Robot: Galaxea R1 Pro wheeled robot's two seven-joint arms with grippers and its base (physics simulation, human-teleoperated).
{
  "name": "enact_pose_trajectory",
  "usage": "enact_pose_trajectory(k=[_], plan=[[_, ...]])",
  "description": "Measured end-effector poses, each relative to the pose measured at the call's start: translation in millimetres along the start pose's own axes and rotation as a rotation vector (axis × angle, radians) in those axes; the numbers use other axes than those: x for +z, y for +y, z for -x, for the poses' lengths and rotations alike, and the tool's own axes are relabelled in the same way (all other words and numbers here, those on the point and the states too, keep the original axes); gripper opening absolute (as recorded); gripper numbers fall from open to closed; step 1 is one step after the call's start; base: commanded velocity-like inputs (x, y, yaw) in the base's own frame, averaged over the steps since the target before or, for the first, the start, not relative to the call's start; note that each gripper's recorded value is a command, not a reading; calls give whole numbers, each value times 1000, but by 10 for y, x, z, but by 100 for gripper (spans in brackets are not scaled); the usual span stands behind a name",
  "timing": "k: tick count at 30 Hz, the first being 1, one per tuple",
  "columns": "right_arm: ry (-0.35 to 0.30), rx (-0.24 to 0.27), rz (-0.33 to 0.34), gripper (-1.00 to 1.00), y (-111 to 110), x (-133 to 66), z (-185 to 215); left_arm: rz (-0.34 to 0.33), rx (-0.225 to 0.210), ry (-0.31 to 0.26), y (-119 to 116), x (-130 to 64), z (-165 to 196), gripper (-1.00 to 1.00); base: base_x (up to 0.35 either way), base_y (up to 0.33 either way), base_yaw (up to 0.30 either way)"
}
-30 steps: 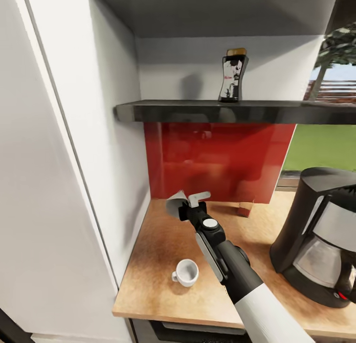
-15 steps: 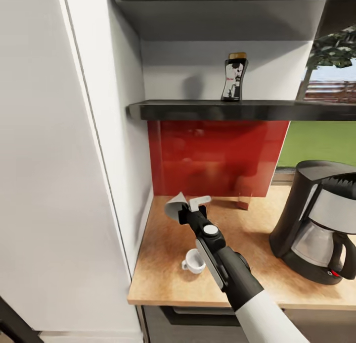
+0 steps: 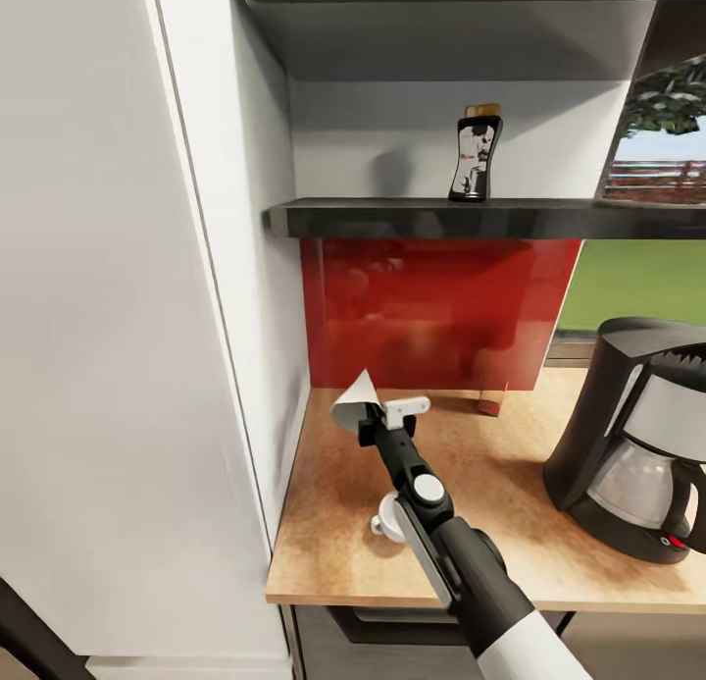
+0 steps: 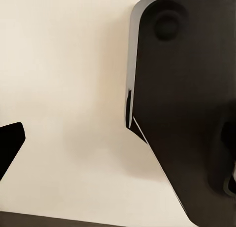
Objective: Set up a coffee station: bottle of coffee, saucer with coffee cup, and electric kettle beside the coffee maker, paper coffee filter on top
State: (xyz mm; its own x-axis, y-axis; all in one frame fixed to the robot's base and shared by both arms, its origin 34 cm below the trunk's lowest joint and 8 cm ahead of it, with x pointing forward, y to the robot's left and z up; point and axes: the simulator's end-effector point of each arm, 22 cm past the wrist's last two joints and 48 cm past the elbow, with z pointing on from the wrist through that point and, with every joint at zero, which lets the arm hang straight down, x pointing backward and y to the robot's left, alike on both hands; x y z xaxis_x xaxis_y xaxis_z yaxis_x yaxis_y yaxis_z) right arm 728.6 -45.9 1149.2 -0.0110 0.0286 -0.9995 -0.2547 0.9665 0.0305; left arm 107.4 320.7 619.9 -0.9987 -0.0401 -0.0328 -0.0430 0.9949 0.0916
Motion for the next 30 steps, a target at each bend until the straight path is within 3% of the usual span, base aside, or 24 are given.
enact_pose_trajectory(k=[8,23,30], plan=[[-6,-24,-15,-100,-158,-44,7,0,0,0,3,0,2,100,0,0,-96],[0,-30,-18,-100,-186,-88,-33,-1,5,-29,0,5,135,100,-4,4,-289],[4,-30,-19,-100,-190,-85,-54,-2,5,-32,-10,5,153,100,-200,174,-297]])
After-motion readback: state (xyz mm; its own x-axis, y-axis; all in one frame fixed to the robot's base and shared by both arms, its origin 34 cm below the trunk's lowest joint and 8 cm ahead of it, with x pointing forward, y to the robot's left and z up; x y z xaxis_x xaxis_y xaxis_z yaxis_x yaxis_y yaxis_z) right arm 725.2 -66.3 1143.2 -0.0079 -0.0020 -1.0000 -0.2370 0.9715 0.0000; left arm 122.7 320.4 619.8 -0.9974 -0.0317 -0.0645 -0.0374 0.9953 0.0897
